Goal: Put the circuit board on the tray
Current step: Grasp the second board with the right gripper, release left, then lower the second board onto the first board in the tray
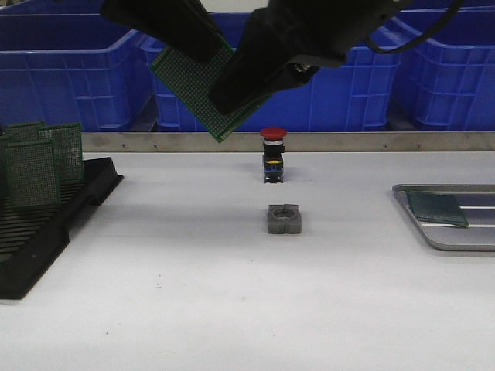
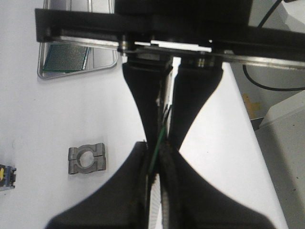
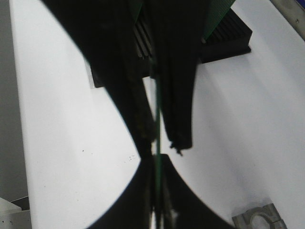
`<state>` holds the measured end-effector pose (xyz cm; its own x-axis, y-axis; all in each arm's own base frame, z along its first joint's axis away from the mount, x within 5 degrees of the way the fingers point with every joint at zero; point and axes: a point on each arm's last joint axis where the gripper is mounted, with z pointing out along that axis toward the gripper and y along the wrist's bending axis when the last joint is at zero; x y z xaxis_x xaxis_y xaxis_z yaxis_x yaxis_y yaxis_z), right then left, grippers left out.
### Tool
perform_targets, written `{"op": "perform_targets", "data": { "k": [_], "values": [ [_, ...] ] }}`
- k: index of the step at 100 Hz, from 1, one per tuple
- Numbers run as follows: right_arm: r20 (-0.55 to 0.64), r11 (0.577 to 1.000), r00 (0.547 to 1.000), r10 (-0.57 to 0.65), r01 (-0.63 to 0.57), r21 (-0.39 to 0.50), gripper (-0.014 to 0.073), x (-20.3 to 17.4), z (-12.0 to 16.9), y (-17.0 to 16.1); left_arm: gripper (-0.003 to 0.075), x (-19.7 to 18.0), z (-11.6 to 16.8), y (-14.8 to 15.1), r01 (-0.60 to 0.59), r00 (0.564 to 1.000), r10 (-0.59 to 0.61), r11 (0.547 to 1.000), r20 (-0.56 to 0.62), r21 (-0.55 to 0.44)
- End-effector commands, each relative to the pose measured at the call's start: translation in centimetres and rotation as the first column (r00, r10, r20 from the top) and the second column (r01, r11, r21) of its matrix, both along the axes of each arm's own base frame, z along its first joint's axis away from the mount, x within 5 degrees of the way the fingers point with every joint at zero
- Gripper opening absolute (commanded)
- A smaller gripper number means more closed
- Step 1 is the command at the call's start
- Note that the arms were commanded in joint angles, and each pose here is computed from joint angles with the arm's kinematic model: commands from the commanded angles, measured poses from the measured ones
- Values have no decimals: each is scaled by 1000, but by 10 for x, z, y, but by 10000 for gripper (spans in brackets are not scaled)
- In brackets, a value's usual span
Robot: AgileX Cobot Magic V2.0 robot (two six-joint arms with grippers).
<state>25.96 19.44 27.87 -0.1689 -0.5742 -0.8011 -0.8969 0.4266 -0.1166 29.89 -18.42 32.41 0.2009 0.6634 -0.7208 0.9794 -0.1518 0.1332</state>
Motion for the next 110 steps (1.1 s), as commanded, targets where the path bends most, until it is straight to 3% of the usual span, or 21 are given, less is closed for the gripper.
{"op": "perform_targets", "data": {
  "k": [1, 16, 23, 41, 62, 78, 102, 110],
  "values": [
    [39, 996, 998, -46, 43, 79, -115, 1, 23, -1, 146, -16, 35, -6, 25, 1000, -25, 991, 1, -135],
    [4, 994, 998, -65, 64, 93, -115, 1, 23, -3, 395, -13, 35, -5, 2, 1000, 0, 990, 13, -138],
    [-28, 990, 995, -91, 93, 106, -115, 4, 22, -7, 465, -12, 35, -5, -6, 1000, 9, 990, 20, -140],
    [-171, 976, 971, -169, 189, 108, -115, 11, 8, -32, 481, -8, 36, -5, -41, 998, 48, 988, 50, -147],
    [-267, 921, 892, -365, 389, 38, -115, 24, -29, -87, 481, -5, 37, -5, -67, 995, 79, 985, 67, -160],
    [-312, 833, 795, -519, 553, 24, -115, 41, -45, -131, 481, -5, 37, -5, -67, 995, 79, 985, 66, -162],
    [-409, 593, 553, -726, 805, 37, -111, 67, -75, -190, 481, -5, 38, -6, -69, 995, 81, 984, 62, -167],
    [-433, 550, 503, -748, 835, 20, -82, 72, -86, -202, 481, -5, 38, -6, -70, 995, 81, 982, 59, -174]
  ]
}}
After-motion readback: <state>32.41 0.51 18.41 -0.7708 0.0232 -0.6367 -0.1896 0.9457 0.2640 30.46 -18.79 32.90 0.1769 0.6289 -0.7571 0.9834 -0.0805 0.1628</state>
